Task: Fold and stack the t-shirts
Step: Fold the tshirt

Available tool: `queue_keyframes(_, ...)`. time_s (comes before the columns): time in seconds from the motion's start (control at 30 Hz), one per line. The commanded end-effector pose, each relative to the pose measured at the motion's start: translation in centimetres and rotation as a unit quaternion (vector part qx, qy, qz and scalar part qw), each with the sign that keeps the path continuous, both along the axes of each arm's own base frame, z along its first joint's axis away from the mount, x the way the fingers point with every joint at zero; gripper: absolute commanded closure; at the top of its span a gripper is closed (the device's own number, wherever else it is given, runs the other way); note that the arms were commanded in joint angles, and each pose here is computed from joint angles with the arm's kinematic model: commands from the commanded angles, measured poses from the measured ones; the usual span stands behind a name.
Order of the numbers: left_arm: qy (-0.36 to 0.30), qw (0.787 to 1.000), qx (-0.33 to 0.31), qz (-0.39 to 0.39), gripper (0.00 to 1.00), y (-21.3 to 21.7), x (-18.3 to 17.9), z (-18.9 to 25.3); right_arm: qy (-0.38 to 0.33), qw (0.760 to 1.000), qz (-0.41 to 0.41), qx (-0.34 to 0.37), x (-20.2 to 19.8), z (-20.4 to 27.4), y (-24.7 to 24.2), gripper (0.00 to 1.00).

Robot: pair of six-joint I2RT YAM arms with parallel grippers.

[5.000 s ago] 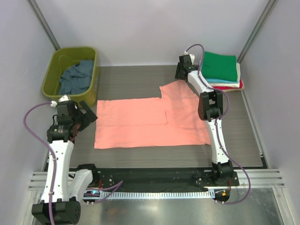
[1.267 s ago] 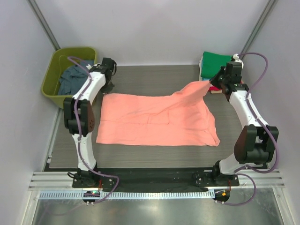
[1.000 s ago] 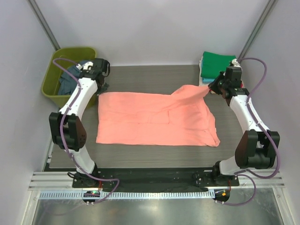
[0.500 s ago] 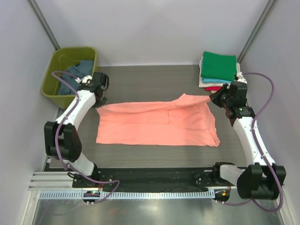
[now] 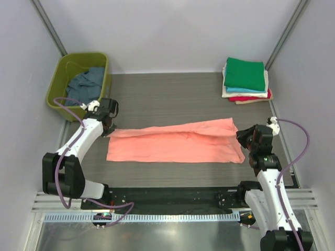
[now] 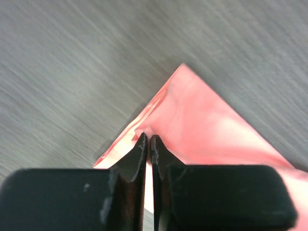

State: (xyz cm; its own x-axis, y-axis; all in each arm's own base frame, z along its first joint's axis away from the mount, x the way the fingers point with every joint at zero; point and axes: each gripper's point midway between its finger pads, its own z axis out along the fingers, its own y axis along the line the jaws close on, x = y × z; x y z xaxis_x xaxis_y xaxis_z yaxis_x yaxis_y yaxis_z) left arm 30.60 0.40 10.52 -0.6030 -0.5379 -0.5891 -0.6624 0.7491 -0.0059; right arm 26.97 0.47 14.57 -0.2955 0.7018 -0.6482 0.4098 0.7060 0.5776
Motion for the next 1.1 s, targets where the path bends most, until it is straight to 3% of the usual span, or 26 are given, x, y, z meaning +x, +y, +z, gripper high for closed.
queue_keyframes(0.0, -0.047, 0.998, 0.007, 0.036, 0.94, 1.0, 0.0, 1.2, -0.022, 0.994, -0.097, 0.047, -1.1, -0.8, -1.6, 0.99)
queue_keyframes(0.07, -0.055, 0.997, 0.007, 0.046, 0.86, 1.4, -1.1, 0.9, -0.036, 0.988, -0.138, 0.056, -2.0, -1.0, -2.6, 0.99)
queue_keyframes(0.1, -0.060, 0.997, 0.005, 0.052, 0.65, 1.7, -1.4, 1.0, -0.029, 0.986, -0.150, 0.066, -2.6, -2.0, -2.6, 0.96)
queue_keyframes(0.13, -0.069, 0.996, -0.001, 0.056, 0.51, 1.8, -1.8, 1.4, -0.036, 0.985, -0.153, 0.068, -2.8, -1.9, -2.7, 0.83)
queue_keyframes(0.17, -0.074, 0.996, -0.004, 0.057, 0.30, 1.9, -2.0, 1.8, -0.036, 0.985, -0.152, 0.072, -2.9, -2.0, -2.6, 0.51)
queue_keyframes(0.2, -0.076, 0.995, -0.005, 0.057, 0.26, 1.9, -2.2, 2.1, -0.037, 0.985, -0.151, 0.073, -2.8, -2.0, -2.5, 0.41)
queue_keyframes(0.27, -0.100, 0.993, -0.011, 0.057, 0.24, 1.9, -2.3, 3.6, -0.028, 0.986, -0.148, 0.071, -2.7, -2.1, -2.4, 0.27)
queue_keyframes(0.47, -0.135, 0.989, -0.048, 0.019, 0.26, 0.1, -1.0, 4.4, -0.016, 0.992, -0.081, 0.092, -1.1, -1.4, -0.1, 0.26)
queue_keyframes(0.57, -0.109, 0.992, -0.054, -0.022, 0.28, -2.3, -0.3, 2.7, 0.018, 0.992, -0.037, 0.120, -0.5, -3.2, 2.5, 0.27)
queue_keyframes(0.7, -0.061, 0.993, -0.063, -0.077, 0.29, -5.5, 0.5, -0.9, 0.073, 0.994, 0.023, 0.082, -0.6, -5.4, 7.3, 0.27)
queue_keyframes(1.07, 0.049, 0.980, -0.099, -0.164, 0.31, -9.7, -1.4, -9.5, 0.198, 0.979, 0.048, 0.025, 1.4, -12.4, 10.6, 0.25)
